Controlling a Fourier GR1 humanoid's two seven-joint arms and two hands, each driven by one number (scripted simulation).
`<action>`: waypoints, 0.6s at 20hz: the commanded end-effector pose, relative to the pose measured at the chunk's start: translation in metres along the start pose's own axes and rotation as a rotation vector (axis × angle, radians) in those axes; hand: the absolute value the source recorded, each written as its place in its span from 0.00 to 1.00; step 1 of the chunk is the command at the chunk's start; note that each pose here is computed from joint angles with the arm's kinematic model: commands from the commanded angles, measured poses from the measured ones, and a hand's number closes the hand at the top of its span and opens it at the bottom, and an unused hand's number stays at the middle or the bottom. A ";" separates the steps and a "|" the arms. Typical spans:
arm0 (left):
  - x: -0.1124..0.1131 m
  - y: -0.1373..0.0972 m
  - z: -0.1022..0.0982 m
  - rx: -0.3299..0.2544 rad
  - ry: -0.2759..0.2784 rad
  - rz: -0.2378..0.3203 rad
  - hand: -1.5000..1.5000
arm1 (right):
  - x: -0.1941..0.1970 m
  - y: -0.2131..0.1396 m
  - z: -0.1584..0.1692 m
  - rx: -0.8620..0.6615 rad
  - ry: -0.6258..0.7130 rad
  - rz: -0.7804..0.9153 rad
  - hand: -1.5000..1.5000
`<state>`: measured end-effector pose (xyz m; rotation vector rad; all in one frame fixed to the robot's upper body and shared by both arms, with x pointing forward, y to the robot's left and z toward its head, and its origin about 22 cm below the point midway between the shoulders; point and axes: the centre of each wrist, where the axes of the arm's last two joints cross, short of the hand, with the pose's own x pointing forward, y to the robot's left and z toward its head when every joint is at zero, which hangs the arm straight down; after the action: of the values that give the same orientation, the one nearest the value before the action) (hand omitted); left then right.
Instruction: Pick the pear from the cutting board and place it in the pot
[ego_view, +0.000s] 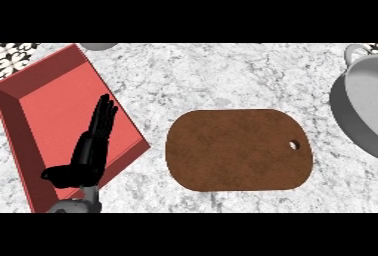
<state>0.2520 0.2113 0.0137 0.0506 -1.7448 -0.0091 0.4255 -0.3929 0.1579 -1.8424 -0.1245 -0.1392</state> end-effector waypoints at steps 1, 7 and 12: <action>0.003 0.012 -0.003 0.016 0.014 -0.010 0.50 | -0.008 0.021 0.003 0.077 0.201 -0.061 1.00; -0.003 -0.003 0.002 0.017 0.021 -0.006 0.50 | -0.032 0.053 -0.011 0.206 0.286 -0.050 1.00; -0.005 0.006 0.009 0.030 0.028 0.001 0.50 | -0.054 0.084 -0.009 0.343 0.470 -0.038 0.00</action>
<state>0.2475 0.2133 0.0135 0.0674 -1.7322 0.0115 0.3925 -0.4254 0.0916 -1.5429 -0.0261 -0.2870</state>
